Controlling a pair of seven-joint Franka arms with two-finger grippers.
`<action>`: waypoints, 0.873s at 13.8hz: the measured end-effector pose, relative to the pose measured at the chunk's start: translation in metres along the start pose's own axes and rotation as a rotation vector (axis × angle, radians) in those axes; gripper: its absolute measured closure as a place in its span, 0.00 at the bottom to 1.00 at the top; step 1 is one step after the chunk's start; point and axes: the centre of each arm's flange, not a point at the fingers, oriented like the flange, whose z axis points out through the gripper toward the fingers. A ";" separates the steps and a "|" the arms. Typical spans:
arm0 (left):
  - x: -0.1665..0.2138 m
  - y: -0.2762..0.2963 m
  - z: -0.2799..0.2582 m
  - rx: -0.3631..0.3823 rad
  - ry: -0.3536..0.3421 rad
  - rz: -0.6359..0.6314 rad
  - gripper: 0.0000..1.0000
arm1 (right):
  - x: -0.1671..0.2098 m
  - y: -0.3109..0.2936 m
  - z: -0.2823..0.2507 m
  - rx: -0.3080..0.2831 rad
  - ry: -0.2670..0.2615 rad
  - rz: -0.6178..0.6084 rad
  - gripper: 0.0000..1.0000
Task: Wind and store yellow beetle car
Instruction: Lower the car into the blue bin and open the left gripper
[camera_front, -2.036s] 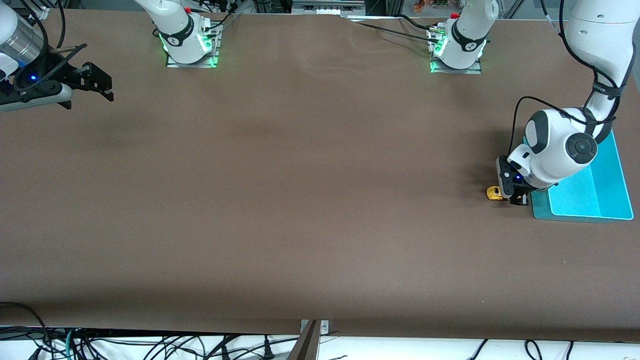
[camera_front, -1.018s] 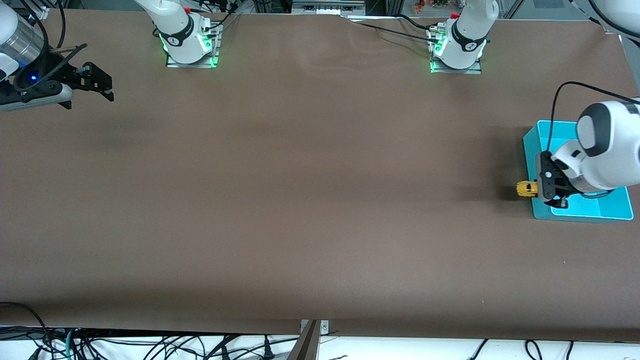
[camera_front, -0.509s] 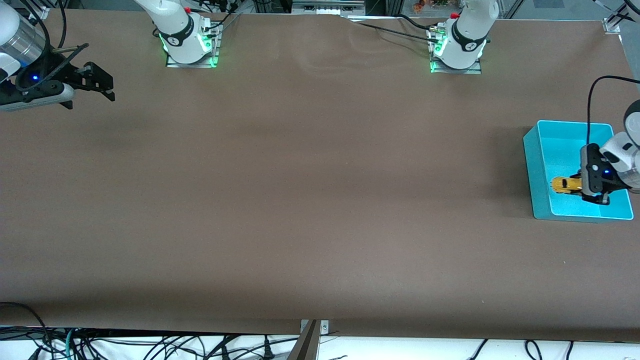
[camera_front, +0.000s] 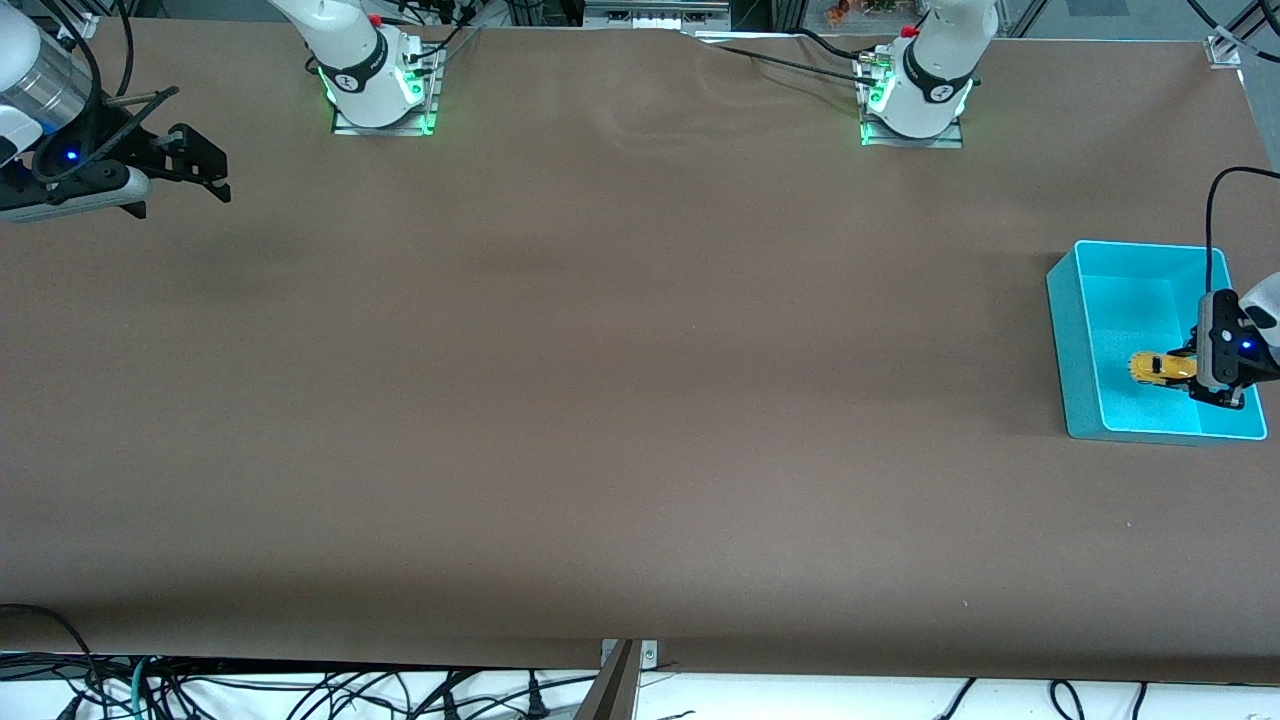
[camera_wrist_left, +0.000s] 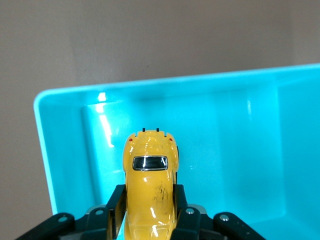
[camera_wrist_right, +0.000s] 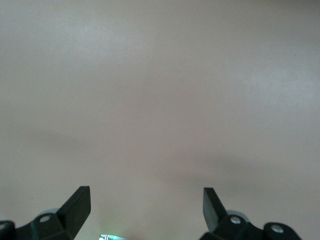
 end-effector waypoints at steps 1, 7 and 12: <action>-0.003 -0.001 0.007 0.003 0.001 0.010 0.57 | 0.000 0.000 0.000 0.000 0.000 0.000 0.00; -0.008 -0.001 0.049 -0.014 0.016 0.008 0.57 | 0.000 0.000 0.000 0.000 0.000 -0.001 0.00; -0.016 0.004 0.086 -0.036 0.031 -0.008 0.57 | 0.000 0.000 0.000 0.000 -0.001 -0.001 0.00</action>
